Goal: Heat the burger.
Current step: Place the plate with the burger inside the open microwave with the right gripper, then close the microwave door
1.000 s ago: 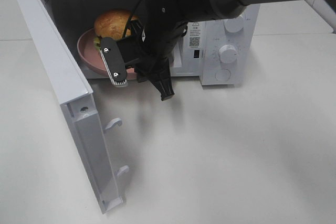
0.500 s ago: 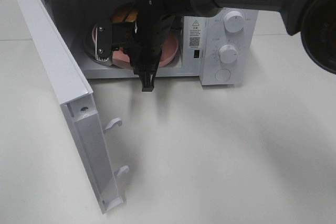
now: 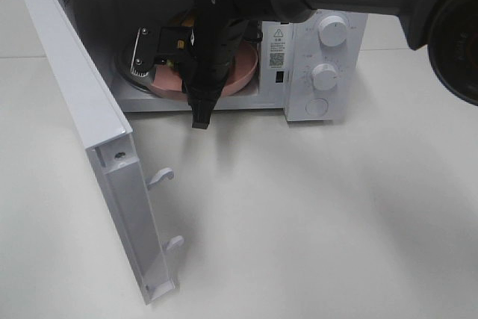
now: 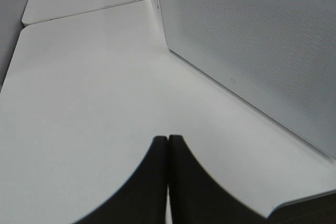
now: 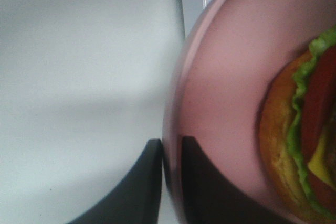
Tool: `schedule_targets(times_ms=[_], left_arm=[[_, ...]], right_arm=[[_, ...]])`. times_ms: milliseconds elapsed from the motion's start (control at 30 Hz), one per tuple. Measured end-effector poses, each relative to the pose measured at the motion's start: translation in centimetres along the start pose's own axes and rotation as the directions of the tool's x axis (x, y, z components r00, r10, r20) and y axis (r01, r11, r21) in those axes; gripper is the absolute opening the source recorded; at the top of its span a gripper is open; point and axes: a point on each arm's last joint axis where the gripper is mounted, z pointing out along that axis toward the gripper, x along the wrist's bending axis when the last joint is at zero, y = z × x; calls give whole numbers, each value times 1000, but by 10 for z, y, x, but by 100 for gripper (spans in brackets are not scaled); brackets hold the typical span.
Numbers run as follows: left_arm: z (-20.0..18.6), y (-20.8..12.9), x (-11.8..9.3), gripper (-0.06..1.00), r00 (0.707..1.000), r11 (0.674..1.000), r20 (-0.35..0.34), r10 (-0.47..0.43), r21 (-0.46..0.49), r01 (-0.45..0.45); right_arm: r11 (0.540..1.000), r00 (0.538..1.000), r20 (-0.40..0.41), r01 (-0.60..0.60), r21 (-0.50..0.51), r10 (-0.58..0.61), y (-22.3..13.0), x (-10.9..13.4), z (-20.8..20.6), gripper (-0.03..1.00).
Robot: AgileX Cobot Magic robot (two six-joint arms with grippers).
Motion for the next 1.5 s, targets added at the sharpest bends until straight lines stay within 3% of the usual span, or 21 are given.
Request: schedule_targets(times_ms=[33, 100, 133, 167, 300, 433, 600, 800, 833, 900, 933, 967, 1000, 1067, 1100, 1233, 1500], left_arm=[[0, 0, 0, 0, 1000, 1000, 0, 0, 0, 0], [0, 0, 0, 0, 1000, 1000, 0, 0, 0, 0], [0, 0, 0, 0, 1000, 1000, 0, 0, 0, 0], [0, 0, 0, 0, 1000, 1000, 0, 0, 0, 0], [0, 0, 0, 0, 1000, 1000, 0, 0, 0, 0], [0, 0, 0, 0, 1000, 1000, 0, 0, 0, 0], [0, 0, 0, 0, 1000, 1000, 0, 0, 0, 0], [0, 0, 0, 0, 1000, 1000, 0, 0, 0, 0], [0, 0, 0, 0, 1000, 1000, 0, 0, 0, 0], [0, 0, 0, 0, 1000, 1000, 0, 0, 0, 0], [0, 0, 0, 0, 1000, 1000, 0, 0, 0, 0], [0, 0, 0, 0, 1000, 1000, 0, 0, 0, 0], [0, 0, 0, 0, 1000, 1000, 0, 0, 0, 0], [0, 0, 0, 0, 1000, 1000, 0, 0, 0, 0], [0, 0, 0, 0, 1000, 1000, 0, 0, 0, 0], [0, 0, 0, 0, 1000, 1000, 0, 0, 0, 0], [0, 0, 0, 0, 1000, 1000, 0, 0, 0, 0]], right_arm=[[1000, 1000, 0, 0, 0, 0, 0, 0, 0, 13], [1000, 1000, -9, -17, -13, 16, 1, 0, -3, 25], [1000, 1000, -9, -17, -13, 16, 1, 0, -3, 25], [999, 999, -22, -33, -23, 33, 2, 1, -6, 33], [997, 997, -47, -68, -30, 67, 4, 2, -12, 44], [978, 976, -70, -210, -21, 208, 4, 2, -20, 57], [933, 929, -87, -361, 16, 361, 3, 2, -31, 65], [889, 883, -108, -454, 55, 457, 1, 3, -48, 68], [860, 853, -112, -504, 78, 510, 0, 3, -56, 68], [846, 839, -113, -525, 89, 533, 0, 4, -58, 68], [806, 799, -110, -582, 108, 592, -1, 4, -62, 68], [806, 799, -110, -582, 108, 592, -1, 4, -62, 68], [771, 764, -109, -622, 136, 636, -2, 5, -63, 68], [756, 749, -110, -637, 151, 653, -3, 6, -63, 68], [724, 717, -116, -663, 190, 687, -4, 9, -64, 68], [698, 694, -118, -672, 247, 710, -7, 13, -65, 68], [603, 609, -114, -708, 367, 785, -12, 22, -69, 68]])
